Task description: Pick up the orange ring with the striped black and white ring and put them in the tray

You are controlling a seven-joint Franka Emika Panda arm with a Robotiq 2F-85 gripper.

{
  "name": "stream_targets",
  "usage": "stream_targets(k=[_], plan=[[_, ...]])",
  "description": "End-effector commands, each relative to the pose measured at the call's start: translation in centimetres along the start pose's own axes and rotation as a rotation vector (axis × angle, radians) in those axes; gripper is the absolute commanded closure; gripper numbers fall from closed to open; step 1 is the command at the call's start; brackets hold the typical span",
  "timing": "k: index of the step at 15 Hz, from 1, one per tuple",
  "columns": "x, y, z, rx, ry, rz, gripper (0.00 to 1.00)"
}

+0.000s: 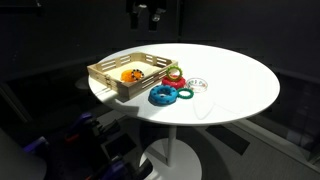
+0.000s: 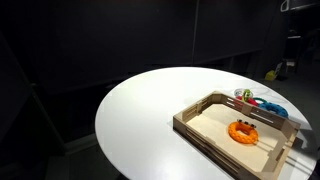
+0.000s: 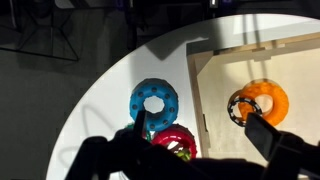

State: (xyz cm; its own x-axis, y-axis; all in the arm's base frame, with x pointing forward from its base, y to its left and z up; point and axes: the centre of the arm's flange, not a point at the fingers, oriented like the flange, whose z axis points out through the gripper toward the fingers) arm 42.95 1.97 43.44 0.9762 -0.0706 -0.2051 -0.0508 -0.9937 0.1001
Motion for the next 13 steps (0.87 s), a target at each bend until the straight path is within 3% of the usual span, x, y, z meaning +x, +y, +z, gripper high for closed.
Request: stream_targets(k=[1,7,13], plan=[[-1.6,2.9,-4.0,0.036,0.021,0.029,0.0],[-3.0,5.2,-7.1,0.063,0.069,0.07,0.0],[-2.9,4.8,-6.3,0.045,0.074,0.079,0.0]])
